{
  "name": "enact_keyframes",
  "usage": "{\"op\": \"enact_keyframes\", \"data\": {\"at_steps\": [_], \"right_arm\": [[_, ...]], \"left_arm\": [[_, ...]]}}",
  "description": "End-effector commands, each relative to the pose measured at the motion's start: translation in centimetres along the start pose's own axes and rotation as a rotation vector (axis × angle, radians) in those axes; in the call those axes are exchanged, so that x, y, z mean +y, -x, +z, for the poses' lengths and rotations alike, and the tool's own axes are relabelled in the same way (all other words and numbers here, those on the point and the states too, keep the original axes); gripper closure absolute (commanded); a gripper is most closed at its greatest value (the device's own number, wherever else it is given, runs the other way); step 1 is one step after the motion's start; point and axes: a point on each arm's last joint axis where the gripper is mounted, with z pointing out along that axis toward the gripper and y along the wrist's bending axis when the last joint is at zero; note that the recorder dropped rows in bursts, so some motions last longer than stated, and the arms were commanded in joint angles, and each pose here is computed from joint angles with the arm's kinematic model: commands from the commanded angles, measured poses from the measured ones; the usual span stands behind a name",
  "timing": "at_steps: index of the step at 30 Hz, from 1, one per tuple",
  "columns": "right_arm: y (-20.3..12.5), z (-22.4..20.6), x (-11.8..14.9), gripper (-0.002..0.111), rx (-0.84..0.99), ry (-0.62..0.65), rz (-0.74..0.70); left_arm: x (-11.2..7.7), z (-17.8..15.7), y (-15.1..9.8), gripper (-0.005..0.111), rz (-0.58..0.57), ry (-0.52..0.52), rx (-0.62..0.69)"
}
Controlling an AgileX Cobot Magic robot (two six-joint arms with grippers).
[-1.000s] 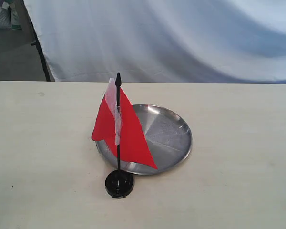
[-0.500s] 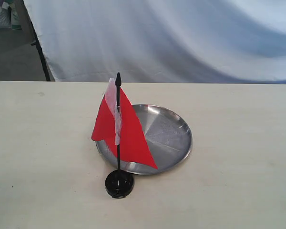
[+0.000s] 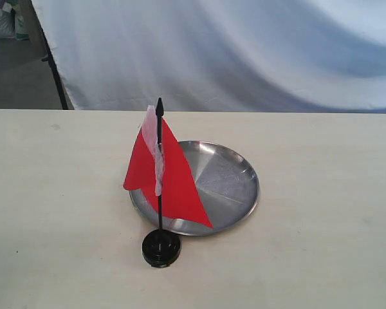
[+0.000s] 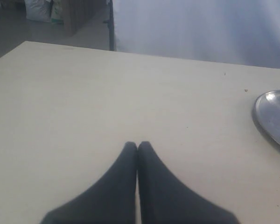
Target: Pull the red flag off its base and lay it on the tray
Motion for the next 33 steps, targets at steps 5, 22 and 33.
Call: {"op": "enact_keyframes", "data": {"at_steps": [5,22,33], "right_arm": [[-0.1,0.0,0.0,0.108,-0.002,0.002,0.000],[-0.1,0.0,0.0,0.108,-0.004,0.002,0.000],[-0.1,0.0,0.0,0.108,-0.004,0.002,0.000]], "left_arm": [[0.1,-0.4,2.8,0.107,-0.127,-0.007,-0.313],[0.2,-0.6,3.3,0.107,-0.718,-0.110,-0.369],[0.2,-0.6,3.3,0.107,-0.782,-0.122,-0.362]]}}
